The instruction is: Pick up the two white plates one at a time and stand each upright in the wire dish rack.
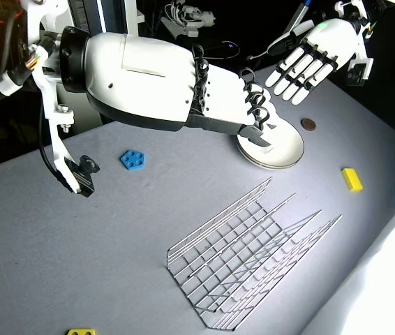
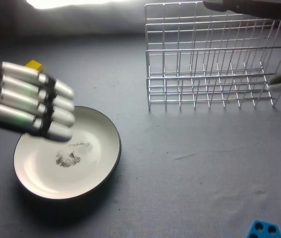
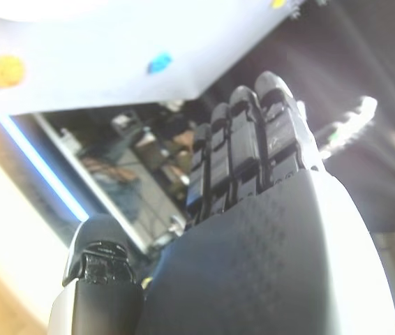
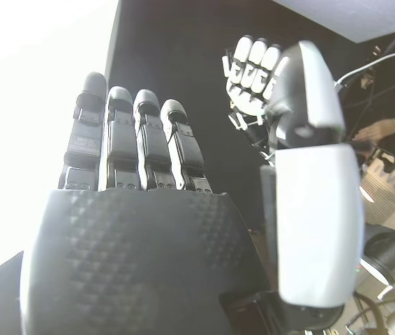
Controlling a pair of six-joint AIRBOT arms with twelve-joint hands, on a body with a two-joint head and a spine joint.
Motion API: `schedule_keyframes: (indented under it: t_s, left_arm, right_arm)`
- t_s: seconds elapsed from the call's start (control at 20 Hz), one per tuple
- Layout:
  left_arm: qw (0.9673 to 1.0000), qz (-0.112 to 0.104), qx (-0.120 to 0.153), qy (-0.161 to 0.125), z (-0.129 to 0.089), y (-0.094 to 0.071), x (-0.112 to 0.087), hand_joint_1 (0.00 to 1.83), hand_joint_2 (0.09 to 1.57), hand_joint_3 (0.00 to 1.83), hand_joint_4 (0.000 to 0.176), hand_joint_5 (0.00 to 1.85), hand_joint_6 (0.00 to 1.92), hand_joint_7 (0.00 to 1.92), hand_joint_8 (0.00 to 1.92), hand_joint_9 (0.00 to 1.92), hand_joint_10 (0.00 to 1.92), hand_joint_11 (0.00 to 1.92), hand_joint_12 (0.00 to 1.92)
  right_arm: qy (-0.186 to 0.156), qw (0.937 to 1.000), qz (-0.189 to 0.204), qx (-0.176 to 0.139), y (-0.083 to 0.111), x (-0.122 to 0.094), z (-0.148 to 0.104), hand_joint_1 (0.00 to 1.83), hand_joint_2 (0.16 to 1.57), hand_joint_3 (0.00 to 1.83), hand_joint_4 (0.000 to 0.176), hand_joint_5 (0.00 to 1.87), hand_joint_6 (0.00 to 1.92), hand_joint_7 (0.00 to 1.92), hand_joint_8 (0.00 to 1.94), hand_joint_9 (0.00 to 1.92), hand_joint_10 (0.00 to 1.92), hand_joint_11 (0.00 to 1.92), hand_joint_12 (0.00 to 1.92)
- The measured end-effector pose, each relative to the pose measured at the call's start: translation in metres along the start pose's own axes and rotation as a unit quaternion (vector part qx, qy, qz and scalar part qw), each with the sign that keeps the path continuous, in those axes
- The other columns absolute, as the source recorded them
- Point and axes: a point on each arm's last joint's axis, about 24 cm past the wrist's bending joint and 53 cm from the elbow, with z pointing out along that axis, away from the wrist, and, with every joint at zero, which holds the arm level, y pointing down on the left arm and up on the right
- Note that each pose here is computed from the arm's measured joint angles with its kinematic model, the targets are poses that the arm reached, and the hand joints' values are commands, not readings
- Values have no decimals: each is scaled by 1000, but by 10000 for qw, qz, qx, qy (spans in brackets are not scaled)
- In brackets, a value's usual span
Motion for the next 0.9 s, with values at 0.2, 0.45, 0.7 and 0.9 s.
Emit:
schedule_keyframes:
  t_s: [0.2, 0.45, 0.7, 0.9]
  left_arm:
    - [9987, 311, 6, 414, 2, 3, 20, 0, 1239, 1, 0, 163, 4, 189, 3, 170, 4, 0, 347]
    - [9965, 508, -92, 664, 3, 15, 32, 0, 1238, 0, 0, 166, 1, 184, 1, 161, 0, 0, 335]
    - [9941, 438, -286, 950, 3, 29, 57, 0, 1244, 2, 0, 147, 0, 178, 1, 151, 0, 0, 317]
    - [9918, 344, -486, 1135, 1, 42, 75, 0, 1269, 4, 0, 151, 1, 180, 1, 158, 1, 0, 354]
  right_arm:
    - [23, 10000, 7, 2, 0, 2, 0, 1033, 998, 6, 0, 93, 0, 52, 0, 53, 0, 0, 471]
    - [245, 9997, -55, 27, -3, 20, 3, 978, 989, 3, 0, 115, 5, 81, 4, 82, 6, 0, 628]
    - [605, 9980, -177, -106, 3, 53, 15, 1031, 1011, 4, 0, 122, 0, 81, 1, 77, 1, 0, 594]
    - [610, 9977, -175, -257, 12, 60, 25, 1132, 971, 0, 0, 137, 4, 100, 2, 88, 1, 0, 602]
